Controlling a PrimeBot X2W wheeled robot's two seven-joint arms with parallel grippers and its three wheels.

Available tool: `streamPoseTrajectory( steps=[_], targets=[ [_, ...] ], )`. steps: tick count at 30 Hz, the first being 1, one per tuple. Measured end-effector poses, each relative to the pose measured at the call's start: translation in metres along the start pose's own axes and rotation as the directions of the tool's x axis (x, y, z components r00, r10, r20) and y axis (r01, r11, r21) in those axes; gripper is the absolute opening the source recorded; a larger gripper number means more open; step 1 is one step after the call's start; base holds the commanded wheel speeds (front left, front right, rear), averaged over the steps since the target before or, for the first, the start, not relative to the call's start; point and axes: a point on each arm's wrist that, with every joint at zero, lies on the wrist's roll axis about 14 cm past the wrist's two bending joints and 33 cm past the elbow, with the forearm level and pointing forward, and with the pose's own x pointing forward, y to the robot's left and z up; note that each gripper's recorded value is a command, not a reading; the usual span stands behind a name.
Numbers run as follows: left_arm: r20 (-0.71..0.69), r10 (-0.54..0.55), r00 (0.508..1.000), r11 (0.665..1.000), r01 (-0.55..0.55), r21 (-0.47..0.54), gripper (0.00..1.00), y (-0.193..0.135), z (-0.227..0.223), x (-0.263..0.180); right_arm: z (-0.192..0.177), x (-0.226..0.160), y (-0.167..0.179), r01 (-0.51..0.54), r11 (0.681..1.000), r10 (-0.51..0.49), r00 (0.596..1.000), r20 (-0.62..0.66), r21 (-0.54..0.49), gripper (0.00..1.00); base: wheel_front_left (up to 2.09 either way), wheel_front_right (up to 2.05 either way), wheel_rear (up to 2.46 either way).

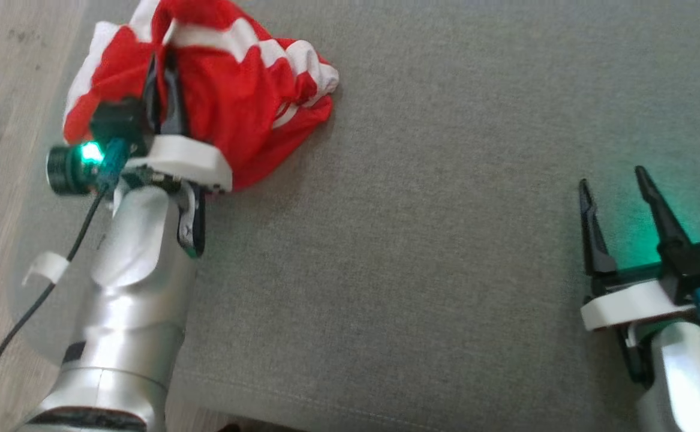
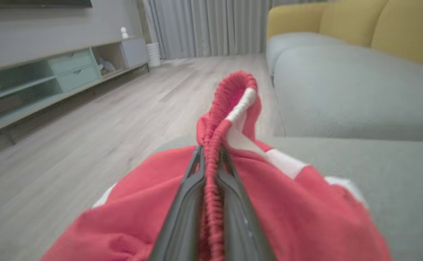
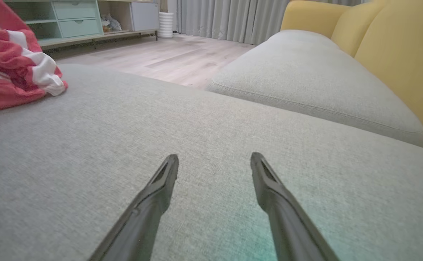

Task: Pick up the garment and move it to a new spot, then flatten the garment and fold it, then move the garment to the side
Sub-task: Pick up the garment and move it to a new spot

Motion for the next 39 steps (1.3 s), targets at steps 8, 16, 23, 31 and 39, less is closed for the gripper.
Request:
streamPoseTrajectory(
  steps=[8, 16, 23, 31, 39],
  targets=[
    [0.311, -0.164, 0.936, 0.985, 0.139, 0.102, 0.00, -0.031, 0.114, -0.011, 0.039, -0.025, -0.003, 0.065, 0.997, -0.068, 0.995, 0.075, 0.041, 1.00, 0.00, 0.00, 0.00],
    [0.580, -0.439, 0.686, 0.897, 0.373, 0.238, 0.00, -0.134, 0.258, -0.052, 0.053, -0.082, -0.036, 0.208, 0.972, -0.219, 0.970, 0.103, 0.106, 1.00, 0.00, 0.00, 0.00],
    [0.649, -0.586, 0.485, 0.784, 0.544, 0.301, 0.00, -0.219, 0.320, -0.102, 0.057, -0.127, -0.057, 0.312, 0.938, -0.330, 0.937, 0.116, 0.148, 1.00, 0.00, 0.00, 0.00],
    [0.481, -0.770, 0.420, 0.591, 0.754, 0.287, 0.00, -0.323, 0.251, -0.118, 0.054, -0.174, -0.079, 0.426, 0.886, -0.449, 0.886, 0.112, 0.186, 1.00, 0.00, 0.00, 0.00],
    [-0.003, -0.858, 0.514, 0.510, 0.852, -0.116, 0.00, -0.337, 0.005, -0.133, 0.035, -0.188, -0.086, 0.474, 0.859, -0.491, 0.870, 0.048, 0.195, 1.00, 0.00, 0.00, 0.00]
  ],
)
